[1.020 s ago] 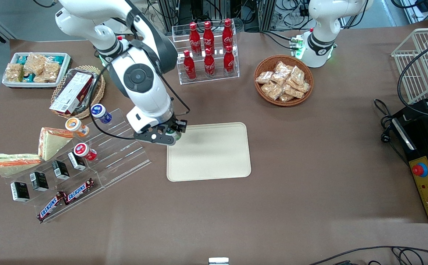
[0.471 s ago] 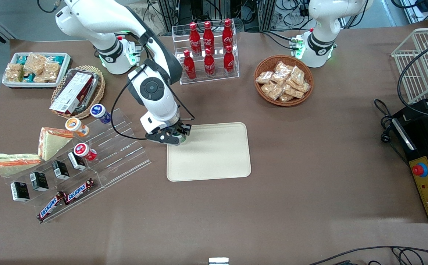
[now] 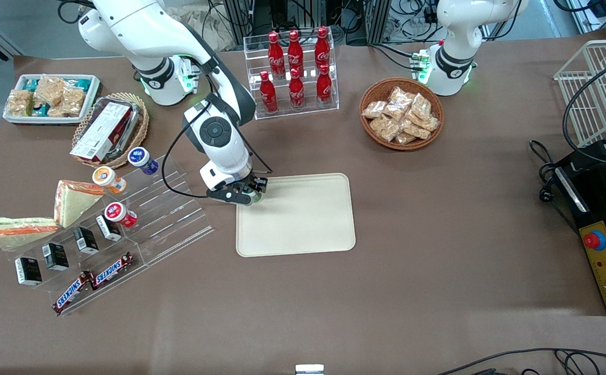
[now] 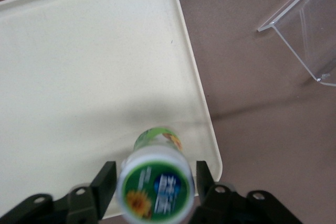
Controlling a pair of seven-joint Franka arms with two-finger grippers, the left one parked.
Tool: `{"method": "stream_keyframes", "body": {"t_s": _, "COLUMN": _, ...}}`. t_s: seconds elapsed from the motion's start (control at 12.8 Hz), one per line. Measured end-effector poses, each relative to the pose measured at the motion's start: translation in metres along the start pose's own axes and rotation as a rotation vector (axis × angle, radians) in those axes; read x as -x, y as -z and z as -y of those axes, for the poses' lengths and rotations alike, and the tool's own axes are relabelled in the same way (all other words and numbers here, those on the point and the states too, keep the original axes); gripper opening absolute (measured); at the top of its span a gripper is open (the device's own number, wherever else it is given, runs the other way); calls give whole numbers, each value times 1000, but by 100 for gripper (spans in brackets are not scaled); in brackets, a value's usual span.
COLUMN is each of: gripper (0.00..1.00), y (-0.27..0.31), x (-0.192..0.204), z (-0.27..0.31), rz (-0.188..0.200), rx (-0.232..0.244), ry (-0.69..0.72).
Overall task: Place green gum on tray
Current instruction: 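Lower the bottle onto the tray and open the right gripper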
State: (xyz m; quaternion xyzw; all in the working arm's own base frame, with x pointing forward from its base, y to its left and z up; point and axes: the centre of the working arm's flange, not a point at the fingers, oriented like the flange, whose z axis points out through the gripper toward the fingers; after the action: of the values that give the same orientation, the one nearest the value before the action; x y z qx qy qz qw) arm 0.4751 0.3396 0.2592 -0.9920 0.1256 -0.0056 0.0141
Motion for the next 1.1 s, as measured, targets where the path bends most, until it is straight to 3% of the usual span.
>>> {"method": "stream_keyframes", "body": {"t_s": 0.16, "gripper": 96, "y": -2, "x": -2, "z": -1, "rz": -2, "rx": 0, "ry": -4}}
{"method": "stream_keyframes", "body": {"t_s": 0.24, "gripper": 98, "y": -3, "x": -3, "z": -2, "rz": -3, "rx": 0, "ry": -6}}
{"method": "stream_keyframes", "body": {"t_s": 0.47, "gripper": 98, "y": 3, "x": -8, "z": -2, "rz": -14, "rx": -11, "ry": -13}}
{"method": "stream_keyframes", "body": {"t_s": 0.71, "gripper": 98, "y": 37, "x": -21, "z": 0, "rz": -51, "rx": -48, "ry": -27}}
{"method": "stream_keyframes", "body": {"t_s": 1.1, "gripper": 98, "y": 153, "x": -65, "z": 12, "rz": -56, "rx": -40, "ry": -30}}
